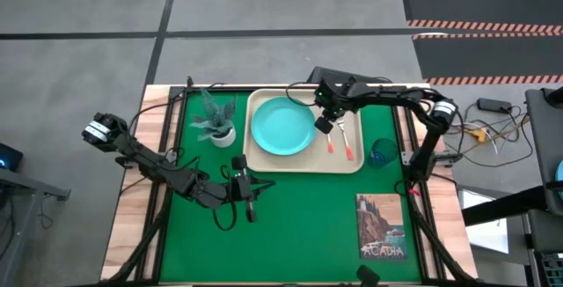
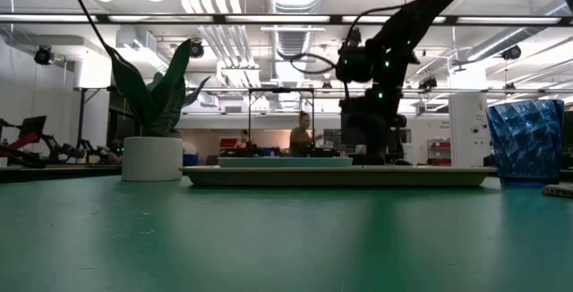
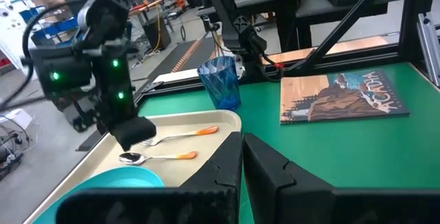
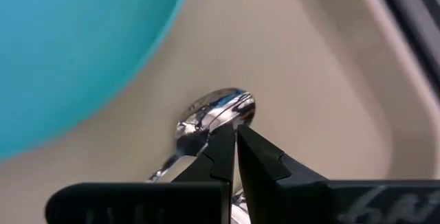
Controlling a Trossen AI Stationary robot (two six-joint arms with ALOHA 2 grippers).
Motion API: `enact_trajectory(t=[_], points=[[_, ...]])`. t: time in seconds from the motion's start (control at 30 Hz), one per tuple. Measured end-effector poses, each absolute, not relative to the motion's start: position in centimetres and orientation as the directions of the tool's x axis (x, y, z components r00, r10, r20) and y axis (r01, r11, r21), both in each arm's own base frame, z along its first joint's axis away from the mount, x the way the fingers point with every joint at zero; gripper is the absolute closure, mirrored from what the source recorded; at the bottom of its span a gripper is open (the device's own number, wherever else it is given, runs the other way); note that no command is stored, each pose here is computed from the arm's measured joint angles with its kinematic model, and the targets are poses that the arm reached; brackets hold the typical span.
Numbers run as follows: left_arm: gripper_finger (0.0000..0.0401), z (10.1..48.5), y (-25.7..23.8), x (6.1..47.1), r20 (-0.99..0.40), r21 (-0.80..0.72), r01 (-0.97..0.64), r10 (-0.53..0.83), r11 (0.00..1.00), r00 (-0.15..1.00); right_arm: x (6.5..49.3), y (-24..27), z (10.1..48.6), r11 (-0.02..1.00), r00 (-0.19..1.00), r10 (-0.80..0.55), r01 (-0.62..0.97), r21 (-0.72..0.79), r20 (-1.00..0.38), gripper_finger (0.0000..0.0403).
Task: Pick and place plate/cup/fork/spoon on tray
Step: Adjust the orange spoon on the light white tray
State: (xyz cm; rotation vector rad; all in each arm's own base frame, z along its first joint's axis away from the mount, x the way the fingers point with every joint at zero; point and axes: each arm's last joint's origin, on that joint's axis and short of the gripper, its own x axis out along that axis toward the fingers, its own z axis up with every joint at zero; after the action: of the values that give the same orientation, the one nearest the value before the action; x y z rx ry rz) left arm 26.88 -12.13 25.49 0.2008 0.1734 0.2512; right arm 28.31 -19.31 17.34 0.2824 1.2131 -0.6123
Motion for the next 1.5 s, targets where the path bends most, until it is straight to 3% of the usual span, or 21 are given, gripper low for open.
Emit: enact_trajectory(t=[0.87,1.23,1.5], points=[[0.0401,25.5,-11.6,27.1,-0.142,0.220,-0.262,0.297,0.939,0.944,28.1,-19.5,14.3,0.815,0.173,-0.245,0.570,-0.106,-0.954,0.0392],[0.0401,25.5,-11.6,27.1,-0.142,0.220,-0.262,0.297,0.939,0.944,27.4,-19.0,16.7,0.813,0.178,-0.248,0.572,-0.105,-0.952,0.0392],[0.0401,25.5,-11.6,27.1,-0.141,0.220,-0.262,0.297,0.940,0.944,26.7,-18.5,19.8,0.785,0.249,-0.295,0.614,-0.085,-0.922,0.0392]])
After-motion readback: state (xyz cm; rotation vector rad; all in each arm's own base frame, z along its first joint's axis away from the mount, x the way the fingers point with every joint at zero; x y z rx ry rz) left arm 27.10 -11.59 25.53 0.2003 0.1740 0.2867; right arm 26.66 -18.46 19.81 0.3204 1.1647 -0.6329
